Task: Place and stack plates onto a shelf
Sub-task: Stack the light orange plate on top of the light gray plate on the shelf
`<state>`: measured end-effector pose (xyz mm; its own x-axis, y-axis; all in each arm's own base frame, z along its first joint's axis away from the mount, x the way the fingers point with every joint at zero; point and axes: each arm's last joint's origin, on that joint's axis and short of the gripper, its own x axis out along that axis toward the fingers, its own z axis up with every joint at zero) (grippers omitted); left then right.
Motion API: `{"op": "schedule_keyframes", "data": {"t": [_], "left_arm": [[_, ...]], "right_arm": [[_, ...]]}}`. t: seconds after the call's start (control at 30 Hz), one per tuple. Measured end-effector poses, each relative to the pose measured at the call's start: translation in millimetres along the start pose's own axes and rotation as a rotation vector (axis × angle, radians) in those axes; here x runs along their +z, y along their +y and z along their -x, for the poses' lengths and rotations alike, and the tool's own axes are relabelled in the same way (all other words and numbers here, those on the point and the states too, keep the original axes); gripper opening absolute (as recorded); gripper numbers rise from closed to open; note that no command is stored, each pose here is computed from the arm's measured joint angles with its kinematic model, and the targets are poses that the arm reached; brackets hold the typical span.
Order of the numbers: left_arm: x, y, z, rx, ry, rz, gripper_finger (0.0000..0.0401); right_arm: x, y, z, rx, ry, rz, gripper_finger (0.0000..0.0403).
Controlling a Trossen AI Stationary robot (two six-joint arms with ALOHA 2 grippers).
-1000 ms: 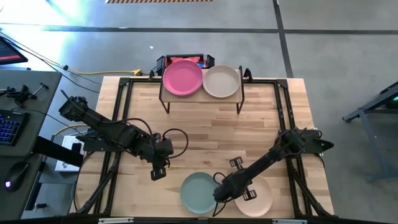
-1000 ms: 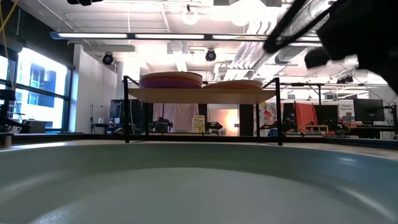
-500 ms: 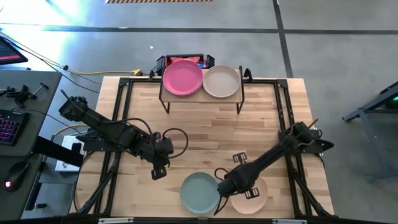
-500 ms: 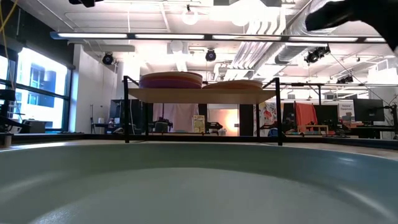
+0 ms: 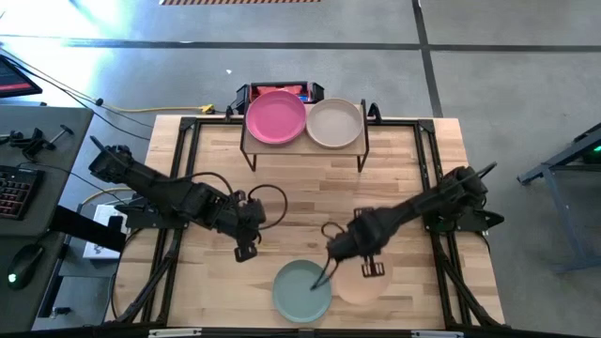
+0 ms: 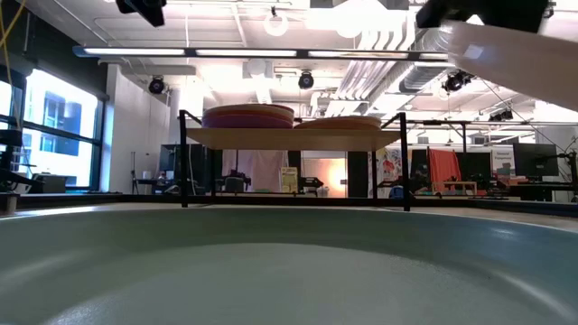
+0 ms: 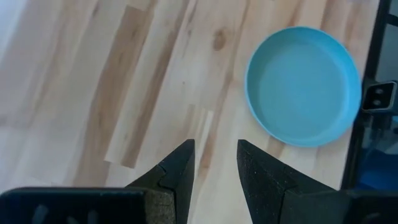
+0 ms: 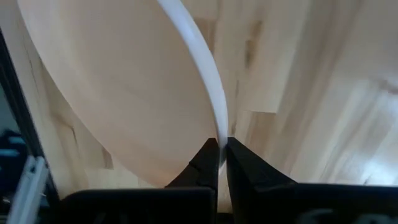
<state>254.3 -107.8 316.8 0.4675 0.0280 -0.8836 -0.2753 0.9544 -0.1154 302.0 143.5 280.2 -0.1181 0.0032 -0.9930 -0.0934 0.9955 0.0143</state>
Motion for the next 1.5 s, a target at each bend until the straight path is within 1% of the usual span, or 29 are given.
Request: {"op": "schedule_keyframes", "data": {"t": [0.3,0.43,0.63,0.83,1.03,1.2,1.5], "left_arm": [[10,13,-3,0.029,-0.006,-0.033,0.0110],[15,21,-5,0.056,-0.015,-0.049,0.0110],[24,37,-7,0.132,-0.040,-0.064,0.0110],[36,59,-10,0.196,-0.047,-0.070,0.0110],[47,87,-12,0.271,-0.048,-0.061,0.0110],[54,110,-13,0.314,-0.038,-0.033,0.0110],[61,144,-12,0.373,-0.033,0.065,0.0110]], "right_arm": [[-14,-62,39,0.036,-0.134,-0.194,0.0000],[-24,-97,53,0.050,-0.185,-0.329,0.0000],[-44,-149,69,0.077,-0.254,-0.508,0.0000],[-66,-201,78,0.111,-0.310,-0.692,0.0000],[-81,-248,79,0.131,-0.392,-0.817,0.0000],[-94,-284,80,0.169,-0.499,-0.916,0.0000],[-127,-339,84,0.165,-0.690,-1.127,0.0000]]}}
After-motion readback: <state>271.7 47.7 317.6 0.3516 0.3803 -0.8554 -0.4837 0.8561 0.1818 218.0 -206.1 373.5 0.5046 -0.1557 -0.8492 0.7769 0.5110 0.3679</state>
